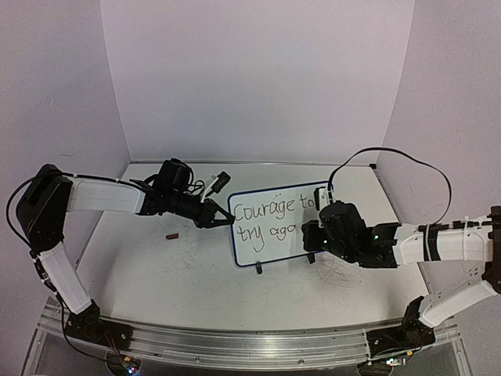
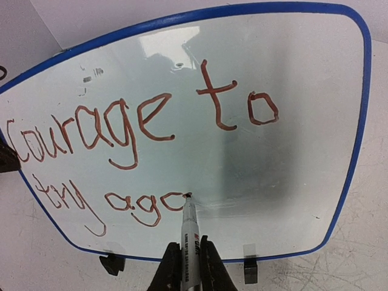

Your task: Write a sentence on the whiteboard

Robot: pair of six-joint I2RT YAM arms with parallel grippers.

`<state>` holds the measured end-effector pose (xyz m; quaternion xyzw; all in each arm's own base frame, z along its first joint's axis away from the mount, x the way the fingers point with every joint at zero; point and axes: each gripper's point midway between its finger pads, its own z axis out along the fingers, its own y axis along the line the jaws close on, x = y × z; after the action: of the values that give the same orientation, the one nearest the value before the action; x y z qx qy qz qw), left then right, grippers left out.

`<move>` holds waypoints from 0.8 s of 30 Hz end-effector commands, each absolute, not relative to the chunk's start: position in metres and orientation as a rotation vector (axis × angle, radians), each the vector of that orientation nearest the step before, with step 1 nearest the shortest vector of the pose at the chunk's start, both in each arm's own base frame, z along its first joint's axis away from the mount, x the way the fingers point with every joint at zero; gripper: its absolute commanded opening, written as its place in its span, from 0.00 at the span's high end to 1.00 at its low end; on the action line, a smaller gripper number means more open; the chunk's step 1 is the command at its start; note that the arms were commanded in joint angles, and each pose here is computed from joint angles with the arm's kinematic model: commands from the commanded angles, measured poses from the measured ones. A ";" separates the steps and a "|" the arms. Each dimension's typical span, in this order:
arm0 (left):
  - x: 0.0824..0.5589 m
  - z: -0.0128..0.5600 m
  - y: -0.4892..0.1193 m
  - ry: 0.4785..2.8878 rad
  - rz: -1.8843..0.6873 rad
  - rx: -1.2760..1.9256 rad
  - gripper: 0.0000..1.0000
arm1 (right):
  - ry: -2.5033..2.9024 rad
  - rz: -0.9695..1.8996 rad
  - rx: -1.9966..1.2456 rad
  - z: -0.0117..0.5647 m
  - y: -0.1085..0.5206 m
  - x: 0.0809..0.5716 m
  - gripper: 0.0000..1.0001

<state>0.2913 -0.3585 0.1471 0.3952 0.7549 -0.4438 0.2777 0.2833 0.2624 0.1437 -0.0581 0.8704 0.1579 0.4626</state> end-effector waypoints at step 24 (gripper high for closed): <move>0.282 0.132 -0.354 2.070 -1.153 1.115 1.00 | 2.080 0.462 -0.129 0.163 0.255 0.277 1.00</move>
<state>0.2904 -0.3588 0.1475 0.3976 0.7527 -0.4454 0.2772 0.2749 0.2580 0.1506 -0.0630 0.8662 0.1764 0.4632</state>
